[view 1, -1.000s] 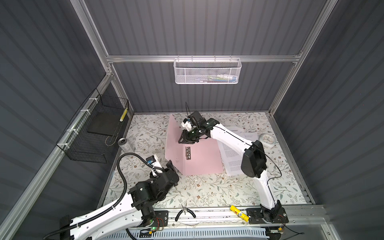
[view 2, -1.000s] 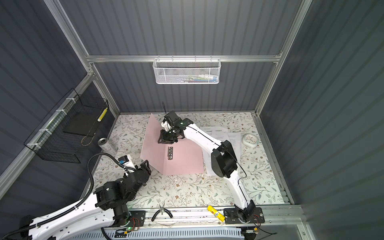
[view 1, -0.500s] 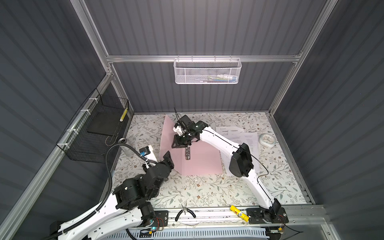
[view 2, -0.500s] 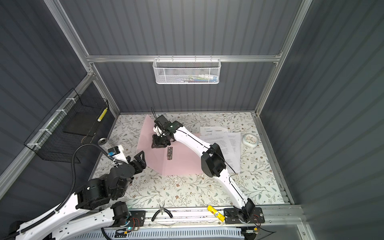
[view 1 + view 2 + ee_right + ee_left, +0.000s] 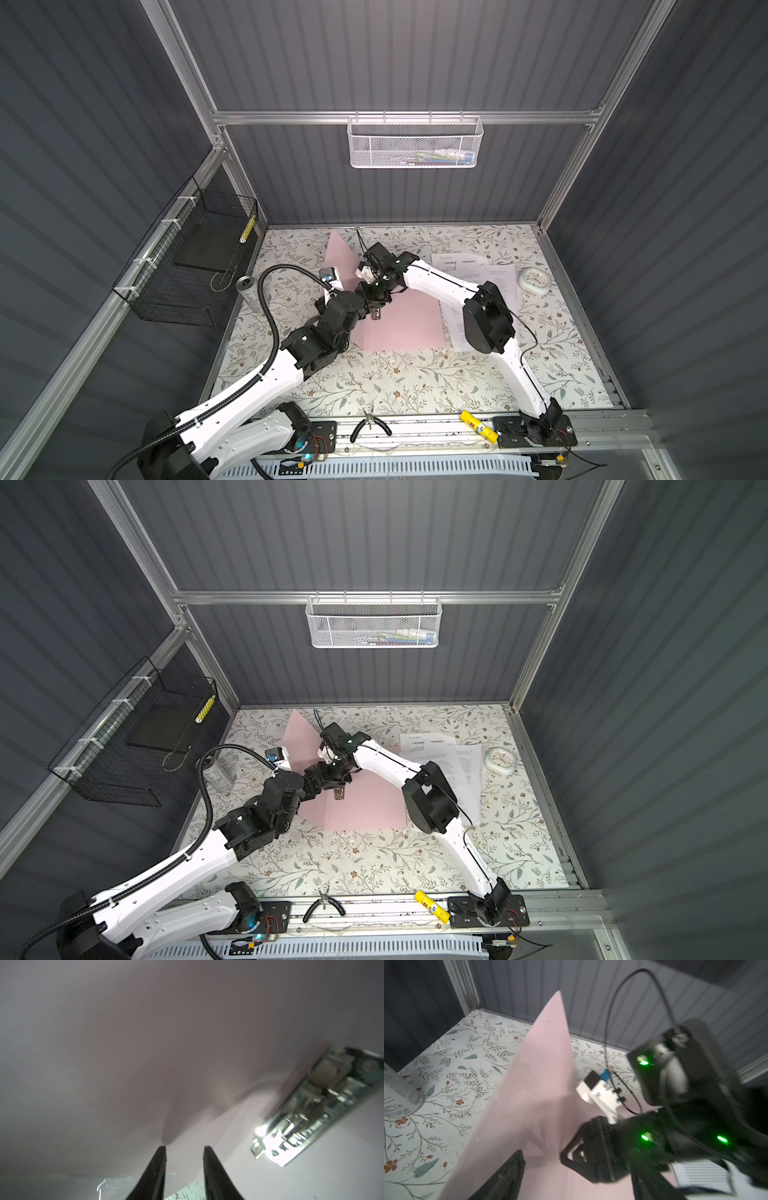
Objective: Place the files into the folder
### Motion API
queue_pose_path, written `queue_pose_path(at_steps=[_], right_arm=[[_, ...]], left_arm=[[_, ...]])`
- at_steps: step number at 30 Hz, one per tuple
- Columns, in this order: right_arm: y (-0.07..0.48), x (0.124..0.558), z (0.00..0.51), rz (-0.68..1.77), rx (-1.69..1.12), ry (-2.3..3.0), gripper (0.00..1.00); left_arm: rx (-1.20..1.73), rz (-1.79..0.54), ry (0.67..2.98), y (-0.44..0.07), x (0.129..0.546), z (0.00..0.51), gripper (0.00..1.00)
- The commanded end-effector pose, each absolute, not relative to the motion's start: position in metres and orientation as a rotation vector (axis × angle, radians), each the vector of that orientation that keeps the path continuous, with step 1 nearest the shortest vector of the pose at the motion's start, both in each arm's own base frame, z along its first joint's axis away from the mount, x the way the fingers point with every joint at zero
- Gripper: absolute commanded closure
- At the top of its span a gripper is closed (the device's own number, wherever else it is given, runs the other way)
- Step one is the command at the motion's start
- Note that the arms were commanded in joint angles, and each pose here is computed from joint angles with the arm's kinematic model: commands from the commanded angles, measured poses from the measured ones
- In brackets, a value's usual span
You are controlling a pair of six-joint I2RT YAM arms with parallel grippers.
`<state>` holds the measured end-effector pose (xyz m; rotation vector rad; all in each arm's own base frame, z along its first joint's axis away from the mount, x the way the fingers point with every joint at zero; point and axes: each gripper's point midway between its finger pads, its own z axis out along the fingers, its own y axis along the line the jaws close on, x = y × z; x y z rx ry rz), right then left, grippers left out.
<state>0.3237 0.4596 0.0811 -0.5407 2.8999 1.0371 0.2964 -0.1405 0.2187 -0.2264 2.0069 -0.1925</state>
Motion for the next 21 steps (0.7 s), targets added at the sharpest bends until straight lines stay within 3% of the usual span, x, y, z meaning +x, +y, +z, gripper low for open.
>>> queue_pose_path(at_steps=[1,14,21], right_arm=[[0.456,0.335,0.12,1.131,-0.518,2.779,0.66],[0.364,0.371,0.095,0.998,-0.289,2.831,0.66],[0.329,0.375,0.064,0.804,-0.26,2.864,0.66]], left_arm=[[-0.193,-0.278,2.059,-0.155,0.302,0.198,0.21],[-0.4,-0.234,2.183,-0.125,0.323,0.123,0.23],[-0.458,-0.246,2.262,-0.128,0.329,0.083,0.23]])
